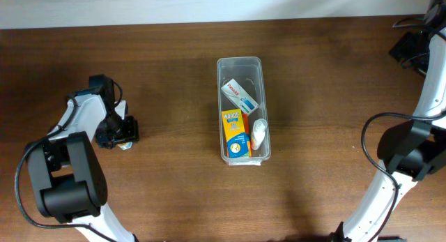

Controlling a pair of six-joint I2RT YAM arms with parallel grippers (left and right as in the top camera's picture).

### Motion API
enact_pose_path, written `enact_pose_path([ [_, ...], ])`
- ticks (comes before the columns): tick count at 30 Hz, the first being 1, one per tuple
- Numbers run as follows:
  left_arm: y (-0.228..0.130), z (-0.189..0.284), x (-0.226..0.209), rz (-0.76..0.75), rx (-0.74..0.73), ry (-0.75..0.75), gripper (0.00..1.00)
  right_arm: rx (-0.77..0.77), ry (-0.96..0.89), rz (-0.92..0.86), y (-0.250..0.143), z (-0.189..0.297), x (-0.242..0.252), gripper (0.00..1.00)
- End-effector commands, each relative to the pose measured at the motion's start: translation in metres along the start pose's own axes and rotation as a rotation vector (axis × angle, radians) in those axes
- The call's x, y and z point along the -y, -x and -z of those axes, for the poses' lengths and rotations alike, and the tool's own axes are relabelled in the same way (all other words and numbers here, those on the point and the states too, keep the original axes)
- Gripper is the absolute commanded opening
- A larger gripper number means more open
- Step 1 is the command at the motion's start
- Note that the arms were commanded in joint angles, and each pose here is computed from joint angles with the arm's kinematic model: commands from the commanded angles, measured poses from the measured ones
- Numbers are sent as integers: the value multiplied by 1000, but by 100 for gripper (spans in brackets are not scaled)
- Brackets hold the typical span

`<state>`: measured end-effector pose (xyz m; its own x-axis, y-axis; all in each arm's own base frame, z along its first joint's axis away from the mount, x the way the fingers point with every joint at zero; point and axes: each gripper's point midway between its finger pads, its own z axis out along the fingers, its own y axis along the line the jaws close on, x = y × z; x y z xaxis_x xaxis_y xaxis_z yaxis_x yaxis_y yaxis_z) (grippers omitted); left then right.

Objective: Pack container
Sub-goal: 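Close the left gripper around the gold-capped bottle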

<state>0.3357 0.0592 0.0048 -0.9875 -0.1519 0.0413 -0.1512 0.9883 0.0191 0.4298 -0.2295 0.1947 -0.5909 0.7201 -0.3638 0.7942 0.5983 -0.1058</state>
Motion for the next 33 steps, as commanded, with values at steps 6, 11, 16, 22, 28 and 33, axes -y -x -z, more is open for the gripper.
enact_pose_path([
  [6, -2, -3, -2, -14, -10, 7, 58, 13, -15, -5, 2, 2, 3, 98],
  [11, -2, -3, -2, -14, -10, 6, 55, 13, -15, -5, 2, 2, 3, 98],
  [16, -2, -3, -2, -14, -11, 6, 54, 13, -15, -5, 2, 2, 3, 98],
  [22, -2, -3, -1, -9, -11, 3, 50, 13, -15, -4, 2, 2, 3, 98],
  [28, -2, -3, -1, -6, -11, 3, 48, 13, -15, -5, 2, 2, 3, 98],
  [33, -2, -3, -1, -6, -11, 3, 42, 13, -15, -5, 2, 2, 3, 98],
])
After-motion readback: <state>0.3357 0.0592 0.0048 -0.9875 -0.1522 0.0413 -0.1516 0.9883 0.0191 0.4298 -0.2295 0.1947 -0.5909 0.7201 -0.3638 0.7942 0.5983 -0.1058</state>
